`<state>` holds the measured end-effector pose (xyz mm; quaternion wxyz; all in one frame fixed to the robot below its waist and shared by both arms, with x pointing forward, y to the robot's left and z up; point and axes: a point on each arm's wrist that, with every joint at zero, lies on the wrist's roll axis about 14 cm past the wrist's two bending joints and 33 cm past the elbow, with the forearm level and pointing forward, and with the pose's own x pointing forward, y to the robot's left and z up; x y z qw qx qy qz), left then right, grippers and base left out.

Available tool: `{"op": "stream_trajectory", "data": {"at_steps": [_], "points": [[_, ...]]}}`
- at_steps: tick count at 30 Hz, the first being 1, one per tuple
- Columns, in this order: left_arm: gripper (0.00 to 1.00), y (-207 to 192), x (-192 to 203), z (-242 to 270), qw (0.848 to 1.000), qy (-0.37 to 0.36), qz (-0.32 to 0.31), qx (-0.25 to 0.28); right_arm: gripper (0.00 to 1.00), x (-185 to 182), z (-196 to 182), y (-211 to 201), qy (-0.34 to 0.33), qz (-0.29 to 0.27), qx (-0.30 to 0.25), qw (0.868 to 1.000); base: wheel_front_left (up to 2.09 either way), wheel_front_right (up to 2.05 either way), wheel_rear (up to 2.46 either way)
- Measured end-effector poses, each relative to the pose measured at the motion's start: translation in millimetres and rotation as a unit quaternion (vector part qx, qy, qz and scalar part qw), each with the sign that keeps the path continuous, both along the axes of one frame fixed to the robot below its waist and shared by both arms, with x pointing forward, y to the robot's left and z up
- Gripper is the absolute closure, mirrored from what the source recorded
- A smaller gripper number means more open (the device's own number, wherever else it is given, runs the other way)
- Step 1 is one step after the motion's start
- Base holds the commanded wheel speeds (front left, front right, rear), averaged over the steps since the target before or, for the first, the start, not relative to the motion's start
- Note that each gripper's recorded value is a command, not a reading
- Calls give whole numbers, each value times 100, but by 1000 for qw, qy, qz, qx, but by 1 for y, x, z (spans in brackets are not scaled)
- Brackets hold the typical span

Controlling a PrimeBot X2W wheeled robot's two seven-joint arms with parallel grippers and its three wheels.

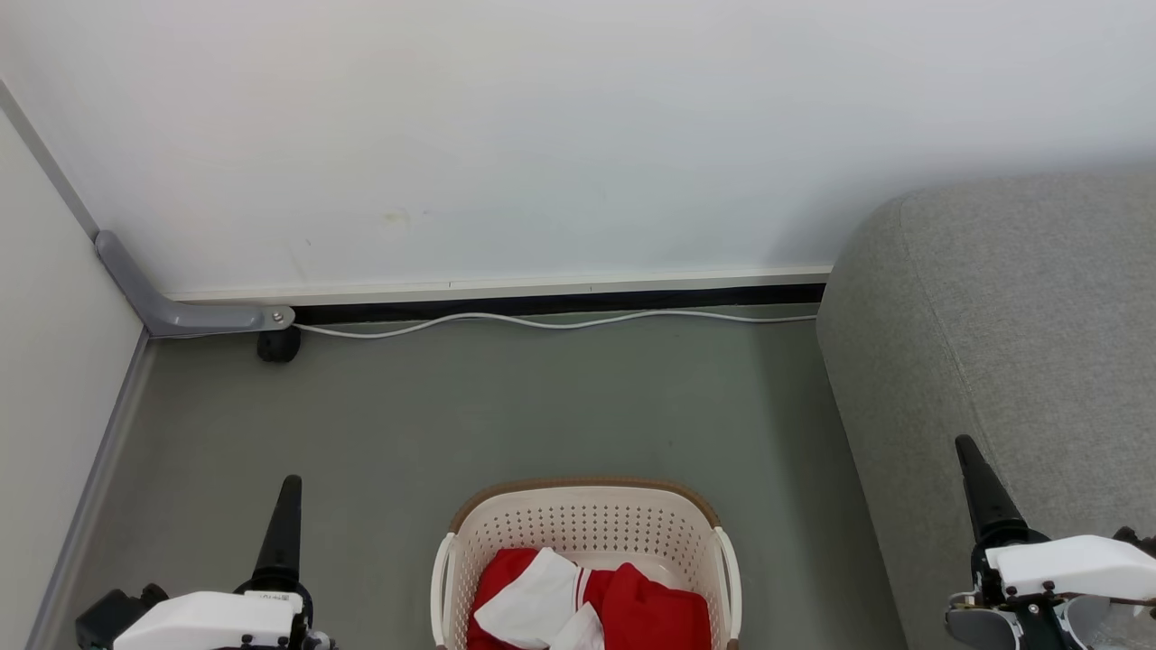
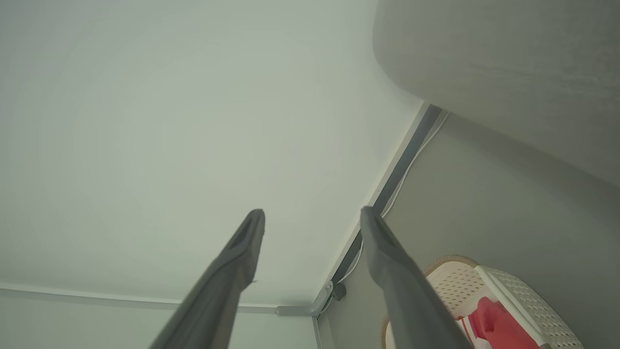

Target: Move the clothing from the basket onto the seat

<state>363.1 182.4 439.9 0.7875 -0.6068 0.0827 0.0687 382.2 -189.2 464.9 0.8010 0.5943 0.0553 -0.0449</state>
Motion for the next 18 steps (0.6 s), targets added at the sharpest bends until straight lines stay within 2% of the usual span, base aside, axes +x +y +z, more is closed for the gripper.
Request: {"op": "stream_trajectory", "data": {"at_steps": [11,18], "points": [[0,2,6,6,997,-10,-11,76,0,7,6,1,-7,12,-73,997,0,0,0],[0,1,11,12,989,-20,-30,144,0,10,9,-5,-13,14,-142,990,0,0,0]]}}
